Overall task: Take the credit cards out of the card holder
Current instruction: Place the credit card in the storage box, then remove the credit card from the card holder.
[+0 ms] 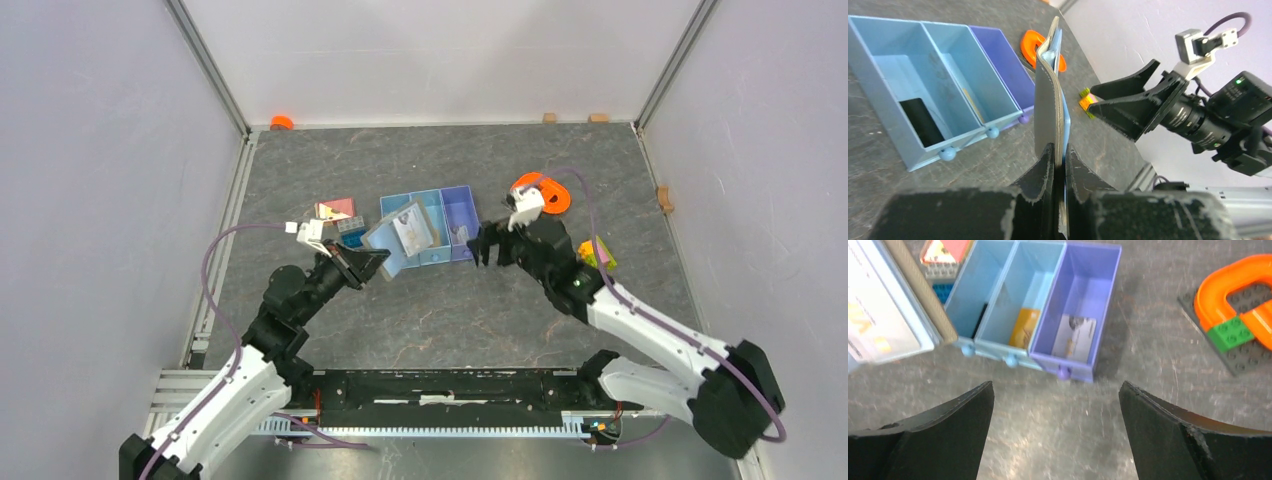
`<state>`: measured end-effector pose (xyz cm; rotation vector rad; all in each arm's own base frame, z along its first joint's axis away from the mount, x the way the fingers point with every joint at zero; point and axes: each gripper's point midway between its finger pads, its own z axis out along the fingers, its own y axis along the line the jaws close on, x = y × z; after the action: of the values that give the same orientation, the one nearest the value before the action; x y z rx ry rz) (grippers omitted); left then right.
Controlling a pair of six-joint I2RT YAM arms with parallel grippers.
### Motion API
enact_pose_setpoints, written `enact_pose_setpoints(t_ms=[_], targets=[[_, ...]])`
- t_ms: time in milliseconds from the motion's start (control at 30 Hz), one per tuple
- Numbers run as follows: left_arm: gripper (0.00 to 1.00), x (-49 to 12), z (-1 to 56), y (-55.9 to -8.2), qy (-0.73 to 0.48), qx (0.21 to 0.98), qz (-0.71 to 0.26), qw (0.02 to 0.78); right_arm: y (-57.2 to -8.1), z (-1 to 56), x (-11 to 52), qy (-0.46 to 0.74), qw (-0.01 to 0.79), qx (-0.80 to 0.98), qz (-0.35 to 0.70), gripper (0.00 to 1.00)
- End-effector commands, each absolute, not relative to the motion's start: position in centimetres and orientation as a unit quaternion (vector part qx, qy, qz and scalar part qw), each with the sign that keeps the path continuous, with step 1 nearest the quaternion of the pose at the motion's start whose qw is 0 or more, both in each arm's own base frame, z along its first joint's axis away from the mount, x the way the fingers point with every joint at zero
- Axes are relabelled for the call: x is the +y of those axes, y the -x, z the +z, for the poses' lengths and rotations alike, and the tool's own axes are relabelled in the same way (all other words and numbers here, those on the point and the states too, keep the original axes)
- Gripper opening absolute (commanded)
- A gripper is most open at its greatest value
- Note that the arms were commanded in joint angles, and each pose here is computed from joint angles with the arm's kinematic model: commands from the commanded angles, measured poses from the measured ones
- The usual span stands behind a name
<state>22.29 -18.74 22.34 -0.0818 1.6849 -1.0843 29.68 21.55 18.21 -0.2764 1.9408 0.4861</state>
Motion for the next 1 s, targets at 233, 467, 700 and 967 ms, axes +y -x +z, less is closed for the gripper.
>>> enact_pose_setpoints(t_ms=[233, 467, 700, 967], targets=[[0.02, -23.9, 25.1, -20.7, -0.093, 0.66, -0.56, 0.493, -26.2, 16.8, 22.6, 0.138, 0.562, 0.748, 0.326, 0.98], [0.02, -25.6, 24.6, -20.2, -0.112, 0.654, -0.6, 0.448, -23.9, 17.8, 23.0, 0.151, 0.552, 0.688, 0.447, 0.98], [0.02, -26.6, 24.6, -19.8, -0.121, 0.647, -0.629, 0.413, -21.9, 19.9, 23.5, 0.172, 0.561, 0.635, 0.502, 0.95], [0.02, -27.1, 24.6, -19.5, -0.13, 0.646, -0.636, 0.402, -21.2, 19.8, 24.2, 0.181, 0.542, 0.628, 0.529, 0.84]])
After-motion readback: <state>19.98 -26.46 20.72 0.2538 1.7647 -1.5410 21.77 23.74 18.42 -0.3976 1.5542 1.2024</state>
